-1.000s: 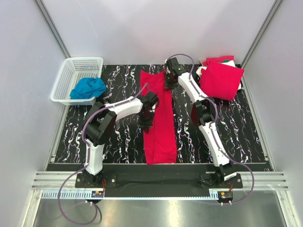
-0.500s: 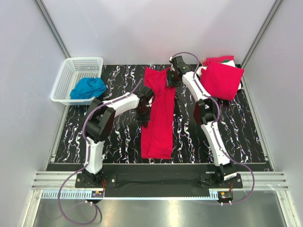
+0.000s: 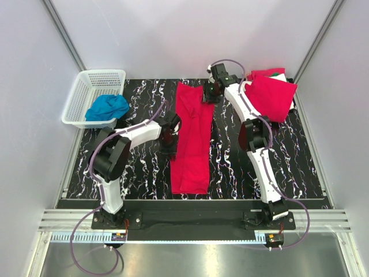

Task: Fold and stack the t-shirts
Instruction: Fold the tshirt

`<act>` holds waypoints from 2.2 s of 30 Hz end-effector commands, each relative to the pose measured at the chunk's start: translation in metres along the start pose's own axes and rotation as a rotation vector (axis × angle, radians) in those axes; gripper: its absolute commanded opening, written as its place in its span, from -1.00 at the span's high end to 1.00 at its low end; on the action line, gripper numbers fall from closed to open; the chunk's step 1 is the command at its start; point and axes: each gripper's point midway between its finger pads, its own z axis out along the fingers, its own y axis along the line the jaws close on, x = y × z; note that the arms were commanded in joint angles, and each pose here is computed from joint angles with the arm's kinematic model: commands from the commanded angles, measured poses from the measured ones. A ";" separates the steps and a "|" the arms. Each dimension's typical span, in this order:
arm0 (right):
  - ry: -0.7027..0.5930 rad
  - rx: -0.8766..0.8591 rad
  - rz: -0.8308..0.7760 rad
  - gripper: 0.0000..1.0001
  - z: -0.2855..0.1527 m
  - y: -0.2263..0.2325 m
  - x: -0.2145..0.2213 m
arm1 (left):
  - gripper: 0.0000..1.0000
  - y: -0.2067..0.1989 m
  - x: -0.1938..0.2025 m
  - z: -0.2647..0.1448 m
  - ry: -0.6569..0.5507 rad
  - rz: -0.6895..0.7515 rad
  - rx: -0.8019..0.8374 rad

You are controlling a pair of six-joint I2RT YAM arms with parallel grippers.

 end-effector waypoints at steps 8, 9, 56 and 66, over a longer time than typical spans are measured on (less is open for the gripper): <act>-0.107 -0.146 0.006 0.07 -0.057 0.046 -0.040 | 0.40 0.002 0.007 -0.013 -0.045 0.012 0.031; -0.098 -0.151 0.009 0.07 -0.054 0.049 -0.037 | 0.40 0.002 0.008 -0.013 -0.041 0.012 0.029; 0.058 -0.266 0.010 0.31 0.021 0.097 0.030 | 0.42 0.013 0.022 -0.004 -0.003 0.018 0.004; 0.054 -0.308 -0.032 0.26 0.009 0.128 0.034 | 0.43 0.017 0.031 -0.001 0.010 0.014 0.000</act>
